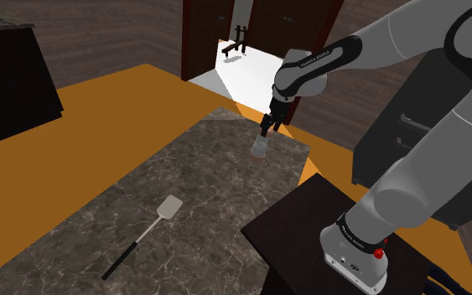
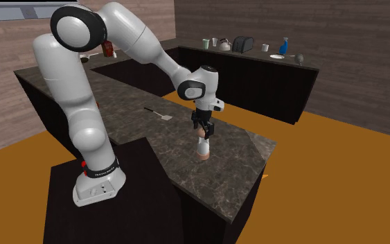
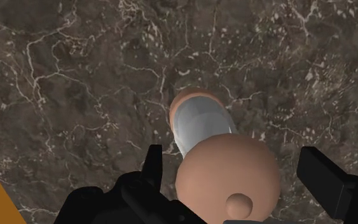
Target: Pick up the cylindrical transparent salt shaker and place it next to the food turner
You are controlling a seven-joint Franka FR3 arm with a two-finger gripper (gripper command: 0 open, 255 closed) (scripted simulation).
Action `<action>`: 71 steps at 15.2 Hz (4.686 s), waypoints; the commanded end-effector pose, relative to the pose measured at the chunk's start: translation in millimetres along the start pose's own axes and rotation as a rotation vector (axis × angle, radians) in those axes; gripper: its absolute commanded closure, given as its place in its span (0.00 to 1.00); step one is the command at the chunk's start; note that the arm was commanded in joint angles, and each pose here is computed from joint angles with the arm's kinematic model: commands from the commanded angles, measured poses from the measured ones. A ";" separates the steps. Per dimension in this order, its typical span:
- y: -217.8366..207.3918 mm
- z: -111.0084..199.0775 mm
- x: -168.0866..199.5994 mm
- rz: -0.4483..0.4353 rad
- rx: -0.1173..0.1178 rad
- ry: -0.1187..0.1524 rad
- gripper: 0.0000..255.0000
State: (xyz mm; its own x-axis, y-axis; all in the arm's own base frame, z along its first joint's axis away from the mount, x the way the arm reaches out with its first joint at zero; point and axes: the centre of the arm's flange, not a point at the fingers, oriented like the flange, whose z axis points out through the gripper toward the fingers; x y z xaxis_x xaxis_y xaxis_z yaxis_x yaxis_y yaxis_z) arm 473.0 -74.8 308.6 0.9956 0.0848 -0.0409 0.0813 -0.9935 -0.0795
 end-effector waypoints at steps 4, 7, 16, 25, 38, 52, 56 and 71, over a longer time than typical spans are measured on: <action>0.0 -0.1 0.0 0.000 0.000 0.000 1.00; 0.0 -0.1 0.0 0.000 0.000 0.000 1.00; -2.5 -31.5 -1.3 0.000 0.000 0.000 1.00; -6.3 -78.8 -3.2 0.000 0.000 0.000 1.00; -11.8 -147.2 -6.0 0.000 0.000 0.000 1.00; -17.6 -220.8 -9.0 0.000 0.000 0.000 1.00; -19.3 -241.9 -9.9 0.000 0.000 0.000 1.00; -143.4 -205.7 44.4 0.000 0.000 0.000 1.00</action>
State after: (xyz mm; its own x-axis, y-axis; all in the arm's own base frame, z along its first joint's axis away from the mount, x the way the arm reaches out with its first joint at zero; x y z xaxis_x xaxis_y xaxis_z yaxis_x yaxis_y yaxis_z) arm 510.8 43.4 526.6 0.9954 0.0858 -0.0415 0.0823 -0.9935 -0.0791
